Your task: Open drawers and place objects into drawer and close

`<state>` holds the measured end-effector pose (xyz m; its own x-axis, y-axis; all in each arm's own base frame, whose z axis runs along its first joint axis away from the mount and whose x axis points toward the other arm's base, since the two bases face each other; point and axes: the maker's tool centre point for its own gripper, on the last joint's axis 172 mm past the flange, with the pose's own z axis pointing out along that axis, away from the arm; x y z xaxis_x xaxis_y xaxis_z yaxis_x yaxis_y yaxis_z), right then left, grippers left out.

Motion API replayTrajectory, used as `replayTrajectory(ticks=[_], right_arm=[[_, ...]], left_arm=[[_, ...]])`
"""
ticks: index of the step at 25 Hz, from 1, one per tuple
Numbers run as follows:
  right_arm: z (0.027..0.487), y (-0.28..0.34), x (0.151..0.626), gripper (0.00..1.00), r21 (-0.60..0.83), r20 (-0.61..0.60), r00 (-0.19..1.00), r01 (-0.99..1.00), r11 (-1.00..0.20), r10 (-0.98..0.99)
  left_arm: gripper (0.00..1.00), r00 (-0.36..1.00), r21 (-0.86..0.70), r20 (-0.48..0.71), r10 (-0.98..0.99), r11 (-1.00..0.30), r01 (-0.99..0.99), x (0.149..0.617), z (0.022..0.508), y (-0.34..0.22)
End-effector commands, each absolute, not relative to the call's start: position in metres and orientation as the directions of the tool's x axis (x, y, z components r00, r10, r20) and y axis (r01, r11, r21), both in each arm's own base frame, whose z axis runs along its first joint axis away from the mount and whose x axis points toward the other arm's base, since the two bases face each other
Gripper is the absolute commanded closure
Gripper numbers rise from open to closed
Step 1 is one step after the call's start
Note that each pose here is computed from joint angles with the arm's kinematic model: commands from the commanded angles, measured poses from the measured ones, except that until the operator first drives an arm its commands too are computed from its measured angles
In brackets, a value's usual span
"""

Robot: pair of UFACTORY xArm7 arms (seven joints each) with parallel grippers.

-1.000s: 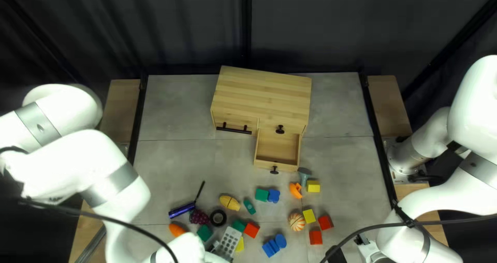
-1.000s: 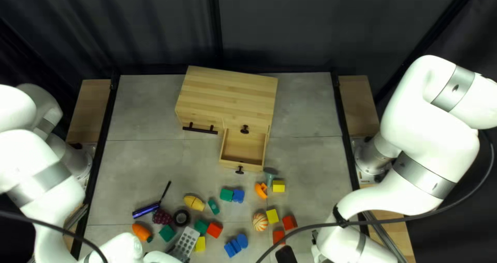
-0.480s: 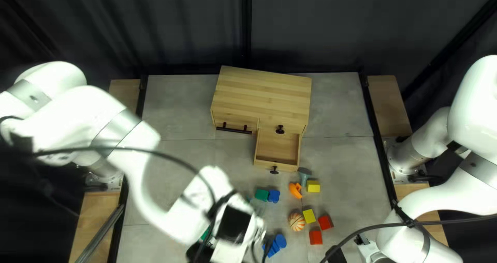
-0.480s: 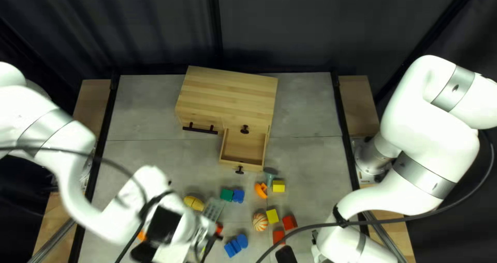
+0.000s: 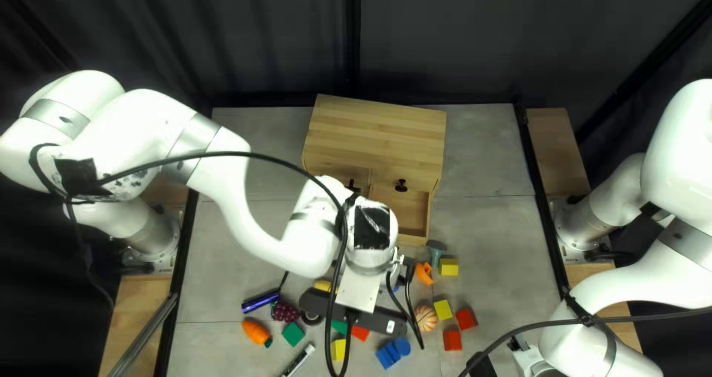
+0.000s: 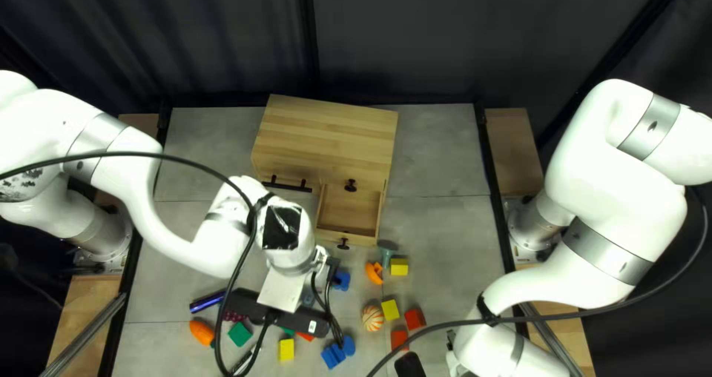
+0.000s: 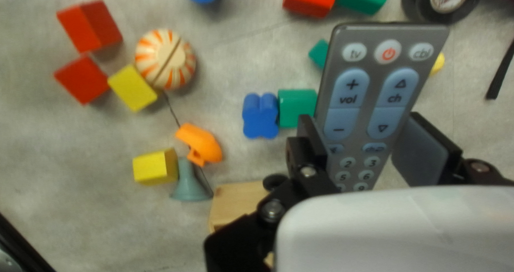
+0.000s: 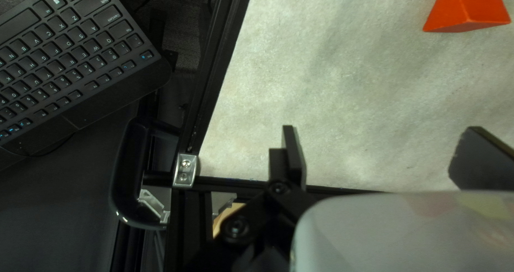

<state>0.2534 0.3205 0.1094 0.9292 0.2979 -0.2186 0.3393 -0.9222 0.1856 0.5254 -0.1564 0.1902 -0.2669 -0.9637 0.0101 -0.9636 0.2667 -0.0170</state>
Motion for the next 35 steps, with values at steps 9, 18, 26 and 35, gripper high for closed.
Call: replayTrajectory(ticks=[9, 18, 26, 35], right_arm=[[0.109, 0.320, 0.253, 0.00, 0.186, -0.219, 0.929, 0.339, -0.922, 0.298], [0.109, 0.320, 0.253, 0.00, 0.186, -0.219, 0.929, 0.339, -0.922, 0.298], [0.109, 0.320, 0.253, 0.00, 0.186, -0.219, 0.929, 0.339, -0.922, 0.298], [0.109, 0.320, 0.253, 0.00, 0.186, -0.219, 0.929, 0.339, -0.922, 0.298]], left_arm=[[1.00, -0.264, -0.014, 0.007, -0.965, 0.264, -0.965, 0.526, 0.193, -0.158], [1.00, -0.192, 0.008, 0.045, -0.980, 0.192, -0.981, 0.525, 0.202, -0.152], [1.00, -0.199, -0.002, 0.109, -0.974, 0.200, -0.980, 0.542, 0.184, -0.142], [1.00, -0.215, -0.039, 0.139, -0.967, 0.211, -0.977, 0.553, 0.165, -0.116]])
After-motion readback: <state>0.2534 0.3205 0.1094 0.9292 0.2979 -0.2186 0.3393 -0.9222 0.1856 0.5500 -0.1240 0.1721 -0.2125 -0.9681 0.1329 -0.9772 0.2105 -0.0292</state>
